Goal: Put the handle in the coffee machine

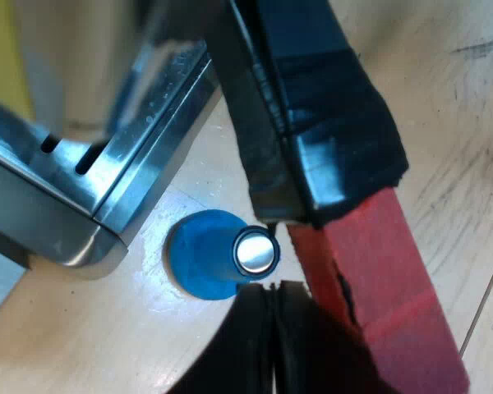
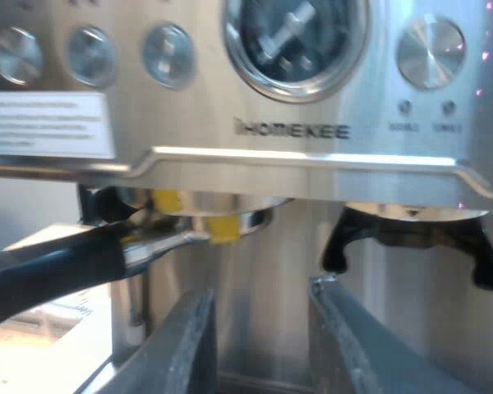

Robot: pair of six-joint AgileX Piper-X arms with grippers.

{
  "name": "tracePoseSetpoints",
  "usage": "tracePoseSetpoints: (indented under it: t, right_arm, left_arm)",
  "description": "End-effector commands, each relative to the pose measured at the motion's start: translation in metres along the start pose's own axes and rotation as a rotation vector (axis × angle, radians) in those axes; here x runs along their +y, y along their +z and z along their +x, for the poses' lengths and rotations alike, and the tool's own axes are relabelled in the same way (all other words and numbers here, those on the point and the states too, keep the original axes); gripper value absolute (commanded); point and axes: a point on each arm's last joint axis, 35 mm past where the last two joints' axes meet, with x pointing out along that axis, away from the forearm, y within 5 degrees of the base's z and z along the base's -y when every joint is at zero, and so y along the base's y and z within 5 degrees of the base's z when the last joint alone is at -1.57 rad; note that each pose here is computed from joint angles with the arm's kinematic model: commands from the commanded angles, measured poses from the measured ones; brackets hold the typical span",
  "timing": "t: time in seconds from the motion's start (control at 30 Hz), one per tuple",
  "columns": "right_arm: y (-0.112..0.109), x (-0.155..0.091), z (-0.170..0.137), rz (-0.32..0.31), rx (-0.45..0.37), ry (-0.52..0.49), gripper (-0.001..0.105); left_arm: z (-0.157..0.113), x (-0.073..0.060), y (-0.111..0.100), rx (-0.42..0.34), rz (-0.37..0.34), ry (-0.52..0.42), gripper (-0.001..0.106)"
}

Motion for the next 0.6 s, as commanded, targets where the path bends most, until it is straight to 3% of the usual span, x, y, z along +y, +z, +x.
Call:
tracePoseSetpoints:
  t: [0.03,0.17,0.3,0.47,0.6]
  right_arm:
    - [0.009,-0.004,-0.006,0.004,0.013,0.021,0.031]
    - [0.018,-0.012,-0.009,0.037,0.028,0.056,0.031]
    - [0.024,-0.019,-0.012,0.002,0.043,0.102,0.031]
    - [0.027,-0.024,-0.016,0.002,0.062,0.173,0.031]
    - [0.033,-0.032,-0.022,-0.008,0.062,0.303,0.031]
  left_arm:
    - [0.012,-0.018,0.008,-0.005,0.046,-0.116,0.0]
    - [0.011,-0.019,0.008,-0.005,0.029,-0.115,0.0]
    - [0.01,-0.021,0.007,-0.015,0.017,-0.108,0.0]
    - [0.008,-0.025,0.003,-0.039,0.006,-0.09,0.0]
    - [0.008,-0.027,-0.002,-0.088,-0.035,-0.059,0.0]
